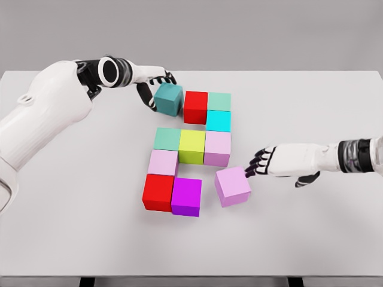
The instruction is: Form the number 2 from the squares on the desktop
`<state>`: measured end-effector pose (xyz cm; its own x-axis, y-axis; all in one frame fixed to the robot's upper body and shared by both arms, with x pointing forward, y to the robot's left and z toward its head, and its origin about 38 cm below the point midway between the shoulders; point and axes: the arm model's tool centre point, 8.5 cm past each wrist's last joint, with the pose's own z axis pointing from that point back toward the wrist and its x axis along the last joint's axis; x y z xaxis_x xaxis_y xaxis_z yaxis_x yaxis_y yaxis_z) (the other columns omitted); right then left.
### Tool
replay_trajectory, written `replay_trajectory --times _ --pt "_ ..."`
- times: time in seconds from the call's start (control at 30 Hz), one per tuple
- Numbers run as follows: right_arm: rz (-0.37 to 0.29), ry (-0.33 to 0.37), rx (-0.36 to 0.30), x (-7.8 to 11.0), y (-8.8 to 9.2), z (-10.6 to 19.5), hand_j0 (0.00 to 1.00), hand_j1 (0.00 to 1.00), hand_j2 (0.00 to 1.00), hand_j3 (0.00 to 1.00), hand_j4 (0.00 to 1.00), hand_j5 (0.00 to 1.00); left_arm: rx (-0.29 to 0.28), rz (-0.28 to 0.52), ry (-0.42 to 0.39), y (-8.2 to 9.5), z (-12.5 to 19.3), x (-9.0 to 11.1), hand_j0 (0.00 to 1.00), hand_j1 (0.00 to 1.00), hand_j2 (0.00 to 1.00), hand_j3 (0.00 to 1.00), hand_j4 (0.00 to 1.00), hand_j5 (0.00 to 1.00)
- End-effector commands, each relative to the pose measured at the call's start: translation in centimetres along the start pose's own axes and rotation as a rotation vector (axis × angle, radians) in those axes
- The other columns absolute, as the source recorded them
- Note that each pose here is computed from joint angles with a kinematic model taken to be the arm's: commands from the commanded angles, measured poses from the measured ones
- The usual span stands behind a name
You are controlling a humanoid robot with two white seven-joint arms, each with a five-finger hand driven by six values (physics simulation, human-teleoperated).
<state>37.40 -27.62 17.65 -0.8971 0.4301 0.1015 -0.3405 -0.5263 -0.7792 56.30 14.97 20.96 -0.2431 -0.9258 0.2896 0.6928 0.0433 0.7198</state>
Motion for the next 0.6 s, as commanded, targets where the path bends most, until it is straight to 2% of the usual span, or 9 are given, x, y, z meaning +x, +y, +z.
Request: replay_trajectory --times 0.0,0.23,0.43,0.53,0.57 --pt "0.015 -0.03 0.004 1.0 -0.1 -0.6 1.0 1.0 1.0 1.0 1.0 1.0 0.0 0.01 0.015 0.0 0.0 -0.2 0.88 0.88 0.88 0.88 0.88 0.88" --pt "0.027 -0.043 -0.003 1.5 -0.4 -0.7 1.0 1.0 1.0 1.0 1.0 1.0 0.0 0.064 0.017 0.4 0.7 -1.3 1.0 1.0 1.0 1.0 1.0 1.0" --pt "0.017 0.0 0.027 0.6 0.3 1.1 1.0 1.0 1.0 1.0 1.0 1.0 -0.002 0.103 -0.035 0.9 1.8 -0.9 1.0 1.0 1.0 1.0 1.0 1.0" --pt "0.024 -0.053 0.048 2.2 0.9 0.1 1.0 1.0 1.0 1.0 1.0 1.0 0.0 0.117 -0.011 1.1 1.9 -1.2 1.0 1.0 1.0 1.0 1.0 1.0" --pt "0.029 -0.065 0.048 2.6 0.9 0.0 1.0 1.0 1.0 1.0 1.0 1.0 0.002 0.128 0.01 1.1 2.0 -2.1 1.0 1.0 1.0 1.0 1.0 1.0"
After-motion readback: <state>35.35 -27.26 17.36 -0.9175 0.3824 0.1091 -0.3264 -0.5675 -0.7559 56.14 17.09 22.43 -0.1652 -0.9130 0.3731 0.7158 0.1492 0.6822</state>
